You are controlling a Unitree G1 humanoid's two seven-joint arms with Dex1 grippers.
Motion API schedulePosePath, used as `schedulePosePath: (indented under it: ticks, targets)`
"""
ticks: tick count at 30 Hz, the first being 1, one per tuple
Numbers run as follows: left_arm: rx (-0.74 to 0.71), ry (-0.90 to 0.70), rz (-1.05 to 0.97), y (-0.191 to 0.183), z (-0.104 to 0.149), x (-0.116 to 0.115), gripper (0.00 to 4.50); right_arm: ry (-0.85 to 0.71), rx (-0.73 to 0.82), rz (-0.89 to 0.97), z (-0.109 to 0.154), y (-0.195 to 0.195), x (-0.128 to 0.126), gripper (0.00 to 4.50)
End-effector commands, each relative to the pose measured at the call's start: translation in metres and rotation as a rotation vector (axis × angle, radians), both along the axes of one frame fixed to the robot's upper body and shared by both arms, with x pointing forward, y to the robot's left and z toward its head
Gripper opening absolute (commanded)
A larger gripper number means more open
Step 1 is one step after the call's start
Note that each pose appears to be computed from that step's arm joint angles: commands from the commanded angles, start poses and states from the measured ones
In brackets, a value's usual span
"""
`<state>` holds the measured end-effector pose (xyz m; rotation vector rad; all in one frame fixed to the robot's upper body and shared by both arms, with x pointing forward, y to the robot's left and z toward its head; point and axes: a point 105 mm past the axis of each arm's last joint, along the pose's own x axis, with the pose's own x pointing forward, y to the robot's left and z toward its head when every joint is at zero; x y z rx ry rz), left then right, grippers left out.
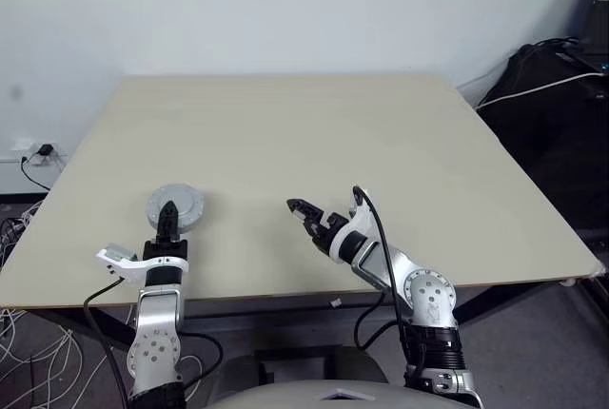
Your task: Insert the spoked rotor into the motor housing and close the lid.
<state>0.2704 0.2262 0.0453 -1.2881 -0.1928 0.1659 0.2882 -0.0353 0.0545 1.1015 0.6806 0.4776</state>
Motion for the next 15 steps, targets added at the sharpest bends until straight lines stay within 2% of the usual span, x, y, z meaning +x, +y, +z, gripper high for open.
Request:
schedulePosePath:
  ticks: [1, 15]
  targets:
    - [-0.105, -0.086, 0.051, -0.010, 0.015, 0.011, 2.13, -0.036, 0.039, 0.004, 0.012, 0.005, 0.001, 4.50]
    - [-0.057, -0.034, 0.138, 0.036, 0.001, 0.039, 2.13, -0.036, 0.034, 0.003, 0.010, 0.005, 0.000, 4.50]
